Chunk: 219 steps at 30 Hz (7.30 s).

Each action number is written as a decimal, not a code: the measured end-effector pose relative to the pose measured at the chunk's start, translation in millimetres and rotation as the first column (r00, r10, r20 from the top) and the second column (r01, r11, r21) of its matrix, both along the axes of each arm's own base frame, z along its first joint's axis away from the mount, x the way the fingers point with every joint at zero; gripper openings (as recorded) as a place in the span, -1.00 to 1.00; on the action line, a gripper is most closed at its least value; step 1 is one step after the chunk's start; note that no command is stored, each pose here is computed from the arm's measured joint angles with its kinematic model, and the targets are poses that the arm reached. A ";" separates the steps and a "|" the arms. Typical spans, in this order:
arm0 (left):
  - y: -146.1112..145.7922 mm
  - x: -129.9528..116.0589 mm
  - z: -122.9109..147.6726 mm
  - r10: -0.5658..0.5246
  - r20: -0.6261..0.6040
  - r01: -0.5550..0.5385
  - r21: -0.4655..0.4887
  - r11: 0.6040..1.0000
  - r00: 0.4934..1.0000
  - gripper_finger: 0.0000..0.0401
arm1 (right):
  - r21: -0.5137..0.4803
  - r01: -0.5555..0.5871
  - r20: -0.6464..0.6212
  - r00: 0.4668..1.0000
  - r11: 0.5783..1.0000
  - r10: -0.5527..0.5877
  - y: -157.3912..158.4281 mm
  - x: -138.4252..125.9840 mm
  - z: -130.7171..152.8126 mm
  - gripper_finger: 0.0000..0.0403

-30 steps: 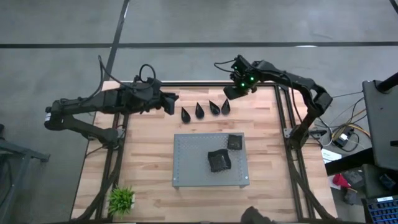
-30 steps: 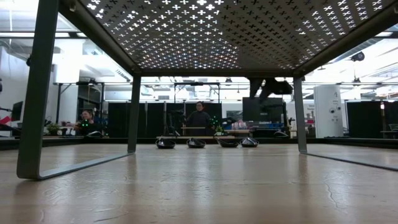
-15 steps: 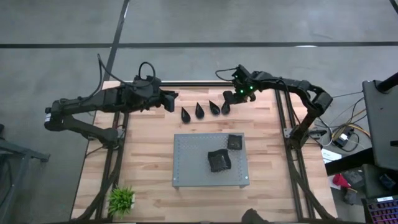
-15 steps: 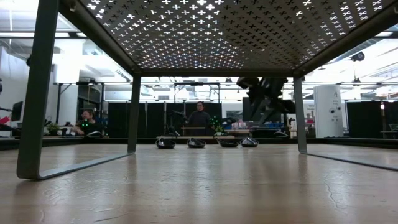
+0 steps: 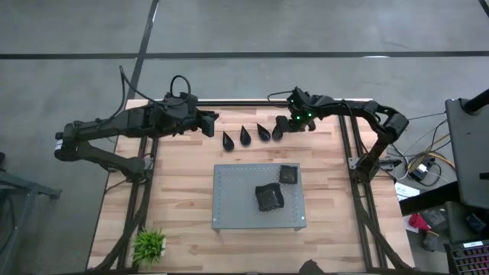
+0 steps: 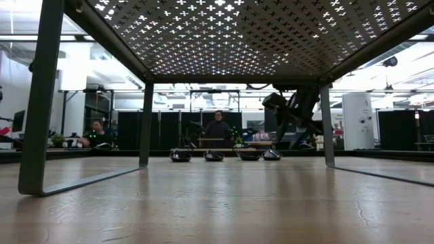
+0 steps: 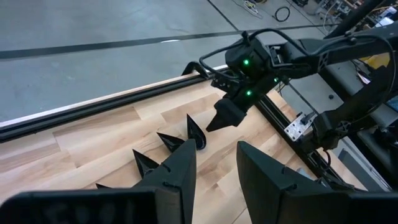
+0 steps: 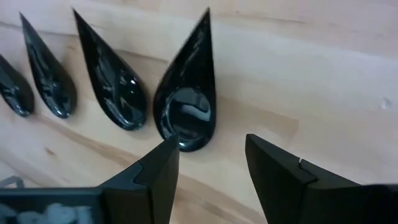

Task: Pick & Place Mini shaped plates
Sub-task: Put the drop shaped plate on the shelf

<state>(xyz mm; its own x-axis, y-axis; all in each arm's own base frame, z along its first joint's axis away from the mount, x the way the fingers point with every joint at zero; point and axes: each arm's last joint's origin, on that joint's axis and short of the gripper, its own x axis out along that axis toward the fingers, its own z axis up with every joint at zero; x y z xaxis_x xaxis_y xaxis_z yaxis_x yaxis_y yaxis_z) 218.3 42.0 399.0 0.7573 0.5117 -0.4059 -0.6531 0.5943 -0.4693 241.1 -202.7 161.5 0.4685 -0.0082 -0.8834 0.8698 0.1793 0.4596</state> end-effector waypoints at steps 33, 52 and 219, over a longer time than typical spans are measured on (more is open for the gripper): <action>0.9 -0.3 0.1 0.010 -0.001 -0.010 0.005 1.000 1.000 -0.46 | -0.027 0.094 0.040 0.995 0.995 -0.093 0.7 12.6 -22.9 -0.22; 0.9 -0.4 0.0 0.009 -0.003 -0.009 0.007 1.000 1.000 -0.46 | -0.047 0.068 0.041 0.997 0.997 -0.067 0.0 13.2 -24.3 -0.67; -81.8 86.7 -14.3 -0.985 0.024 0.922 0.349 0.169 0.172 -0.46 | 0.456 -0.727 0.700 0.649 0.513 0.298 215.1 140.1 179.8 -0.96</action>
